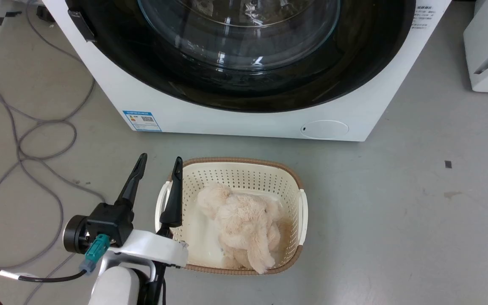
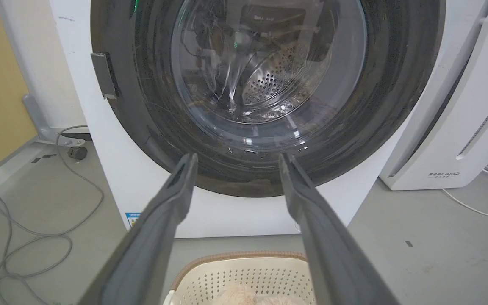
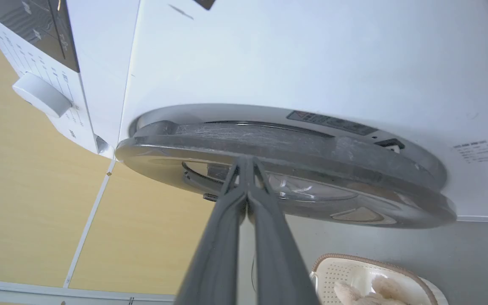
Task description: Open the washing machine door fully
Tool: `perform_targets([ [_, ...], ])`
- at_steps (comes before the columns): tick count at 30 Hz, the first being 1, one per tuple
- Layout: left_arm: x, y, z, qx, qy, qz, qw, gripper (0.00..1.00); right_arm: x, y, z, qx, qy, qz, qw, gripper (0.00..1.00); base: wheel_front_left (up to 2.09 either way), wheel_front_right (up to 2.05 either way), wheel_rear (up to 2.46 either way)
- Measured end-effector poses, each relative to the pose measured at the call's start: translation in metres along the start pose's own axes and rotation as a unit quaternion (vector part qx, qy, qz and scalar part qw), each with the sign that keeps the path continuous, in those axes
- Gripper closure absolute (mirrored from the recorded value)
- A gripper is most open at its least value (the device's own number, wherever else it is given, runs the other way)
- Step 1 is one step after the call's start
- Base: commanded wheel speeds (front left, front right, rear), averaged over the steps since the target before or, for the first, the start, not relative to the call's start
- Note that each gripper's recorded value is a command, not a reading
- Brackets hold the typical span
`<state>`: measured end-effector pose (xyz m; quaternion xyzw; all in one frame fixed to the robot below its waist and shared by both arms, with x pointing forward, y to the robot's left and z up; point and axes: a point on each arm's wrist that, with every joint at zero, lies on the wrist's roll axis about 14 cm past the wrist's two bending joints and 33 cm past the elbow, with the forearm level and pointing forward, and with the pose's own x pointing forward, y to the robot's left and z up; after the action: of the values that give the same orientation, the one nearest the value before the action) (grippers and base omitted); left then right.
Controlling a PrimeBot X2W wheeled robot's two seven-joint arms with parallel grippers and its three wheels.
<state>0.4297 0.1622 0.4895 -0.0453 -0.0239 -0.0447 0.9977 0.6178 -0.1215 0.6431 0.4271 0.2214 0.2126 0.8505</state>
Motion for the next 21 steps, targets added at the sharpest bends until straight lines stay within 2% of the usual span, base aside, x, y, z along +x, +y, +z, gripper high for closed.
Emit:
perform_targets([
  [8,0.003,0.003,-0.008,0.0,0.009,0.004,1.0,0.0,0.013,-0.014,0.002,0.028,-0.023,-0.002,0.999,1.0,0.0,0.0,0.0],
  [13,0.006,0.006,-0.016,0.002,0.018,0.005,1.0,0.0,0.032,-0.021,-0.013,0.022,-0.003,-0.008,1.0,1.0,0.0,0.0,0.0],
  [21,0.01,0.012,-0.023,0.007,0.025,0.011,1.0,0.0,0.048,-0.031,-0.014,0.011,-0.005,-0.025,1.0,1.0,0.0,0.0,0.0],
])
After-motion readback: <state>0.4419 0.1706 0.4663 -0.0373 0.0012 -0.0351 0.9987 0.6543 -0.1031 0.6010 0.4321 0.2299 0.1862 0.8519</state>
